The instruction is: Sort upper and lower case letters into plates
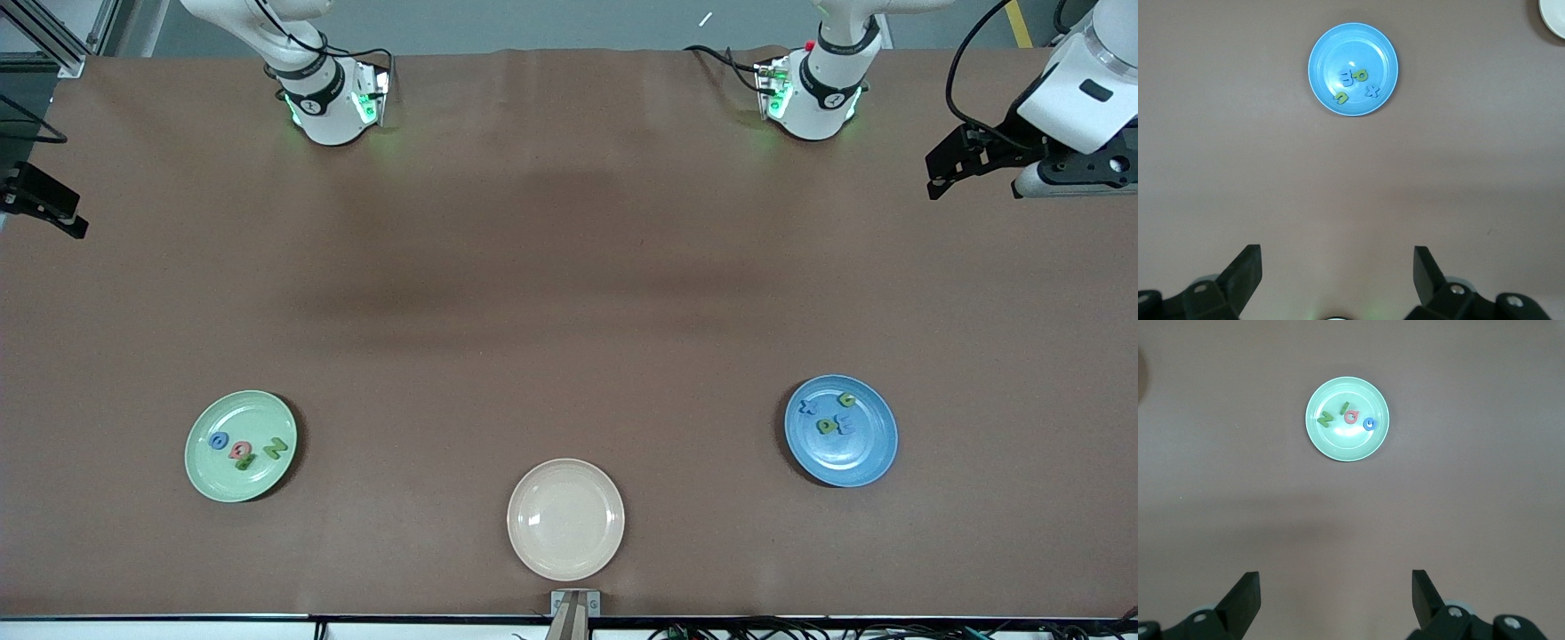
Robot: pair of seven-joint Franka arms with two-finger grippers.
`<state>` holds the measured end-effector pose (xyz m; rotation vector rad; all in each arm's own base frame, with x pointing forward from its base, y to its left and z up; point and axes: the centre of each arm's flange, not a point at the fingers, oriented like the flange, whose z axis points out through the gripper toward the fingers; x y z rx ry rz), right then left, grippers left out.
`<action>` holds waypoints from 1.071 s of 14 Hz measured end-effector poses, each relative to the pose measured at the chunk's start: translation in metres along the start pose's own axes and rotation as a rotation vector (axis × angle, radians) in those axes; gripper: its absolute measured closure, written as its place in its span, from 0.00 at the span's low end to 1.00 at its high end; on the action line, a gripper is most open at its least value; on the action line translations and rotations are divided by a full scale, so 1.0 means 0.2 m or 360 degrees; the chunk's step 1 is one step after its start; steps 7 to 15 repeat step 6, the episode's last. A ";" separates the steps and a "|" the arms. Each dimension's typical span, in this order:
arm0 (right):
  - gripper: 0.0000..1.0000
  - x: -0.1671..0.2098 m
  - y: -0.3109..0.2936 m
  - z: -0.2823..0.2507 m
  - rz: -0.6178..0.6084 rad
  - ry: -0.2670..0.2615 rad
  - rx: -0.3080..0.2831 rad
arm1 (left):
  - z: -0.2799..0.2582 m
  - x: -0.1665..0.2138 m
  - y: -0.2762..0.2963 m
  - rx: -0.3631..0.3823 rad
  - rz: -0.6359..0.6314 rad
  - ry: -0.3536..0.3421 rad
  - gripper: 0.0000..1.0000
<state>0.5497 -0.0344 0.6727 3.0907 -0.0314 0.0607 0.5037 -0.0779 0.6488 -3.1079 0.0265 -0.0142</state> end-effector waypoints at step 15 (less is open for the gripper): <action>0.00 0.00 0.00 0.00 0.0000 0.0001 -0.0004 | 0.00 0.02 -0.01 -0.0001 -0.0008 -0.0011 0.00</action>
